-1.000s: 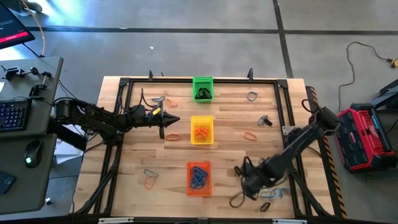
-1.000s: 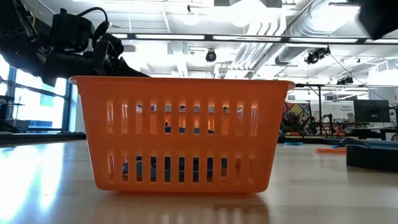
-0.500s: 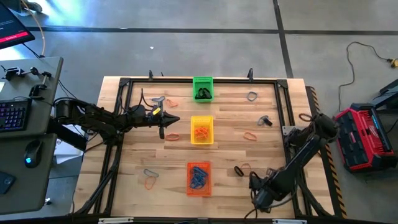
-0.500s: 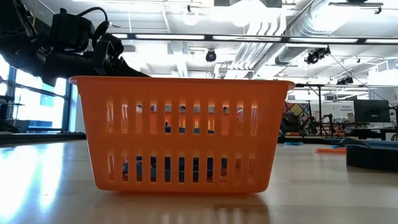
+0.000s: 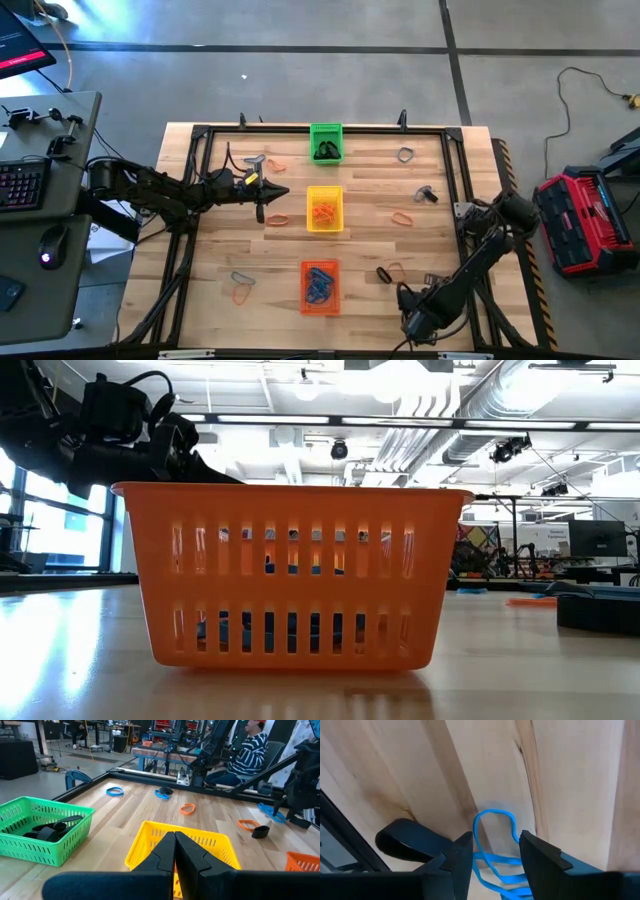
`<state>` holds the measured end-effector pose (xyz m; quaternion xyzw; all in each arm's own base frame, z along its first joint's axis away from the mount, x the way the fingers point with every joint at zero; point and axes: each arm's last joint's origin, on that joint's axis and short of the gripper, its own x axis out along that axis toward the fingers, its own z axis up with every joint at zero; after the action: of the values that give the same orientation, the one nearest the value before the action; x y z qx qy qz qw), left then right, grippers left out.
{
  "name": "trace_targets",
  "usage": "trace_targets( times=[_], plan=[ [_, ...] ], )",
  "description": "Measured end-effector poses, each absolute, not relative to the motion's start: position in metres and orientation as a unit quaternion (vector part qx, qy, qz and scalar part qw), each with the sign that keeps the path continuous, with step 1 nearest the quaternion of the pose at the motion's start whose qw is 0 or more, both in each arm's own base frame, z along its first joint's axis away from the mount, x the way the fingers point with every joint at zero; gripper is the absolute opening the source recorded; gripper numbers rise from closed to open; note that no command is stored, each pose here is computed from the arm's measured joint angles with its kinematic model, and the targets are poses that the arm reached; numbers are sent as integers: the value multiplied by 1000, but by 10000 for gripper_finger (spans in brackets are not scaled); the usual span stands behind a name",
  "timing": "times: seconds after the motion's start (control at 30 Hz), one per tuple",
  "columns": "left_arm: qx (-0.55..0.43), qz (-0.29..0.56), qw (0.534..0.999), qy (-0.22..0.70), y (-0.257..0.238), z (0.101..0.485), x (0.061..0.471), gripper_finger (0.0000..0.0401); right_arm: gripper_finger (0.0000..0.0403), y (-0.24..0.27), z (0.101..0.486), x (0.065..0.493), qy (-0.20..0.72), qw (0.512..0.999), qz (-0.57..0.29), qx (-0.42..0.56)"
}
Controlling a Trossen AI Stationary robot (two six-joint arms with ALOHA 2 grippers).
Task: Sort rubber bands into baskets
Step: Put the blue rubber band into the orange bin
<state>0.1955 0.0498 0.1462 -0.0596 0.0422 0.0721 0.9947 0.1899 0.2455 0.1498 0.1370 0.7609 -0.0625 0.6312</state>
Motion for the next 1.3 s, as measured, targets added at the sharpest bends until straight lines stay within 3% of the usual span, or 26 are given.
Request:
trace_targets(
  times=[0.17,0.6,0.77,0.87,1.13,1.3],
  plan=[
    [-59,72,995,43,50,146,196,0,138,246,150,190,762,631,-60,134],
    [-56,72,995,47,50,145,195,0,57,249,143,190,761,636,-49,120],
    [-54,72,995,51,50,145,195,0,9,249,143,194,758,639,-37,126],
    [-54,72,994,56,50,144,195,0,7,247,148,202,753,644,-32,131],
    [-55,72,994,58,50,143,195,0,2,235,168,239,704,700,-17,117],
    [-56,72,994,57,50,143,195,0,1,226,193,273,634,768,-2,91]
  ],
)
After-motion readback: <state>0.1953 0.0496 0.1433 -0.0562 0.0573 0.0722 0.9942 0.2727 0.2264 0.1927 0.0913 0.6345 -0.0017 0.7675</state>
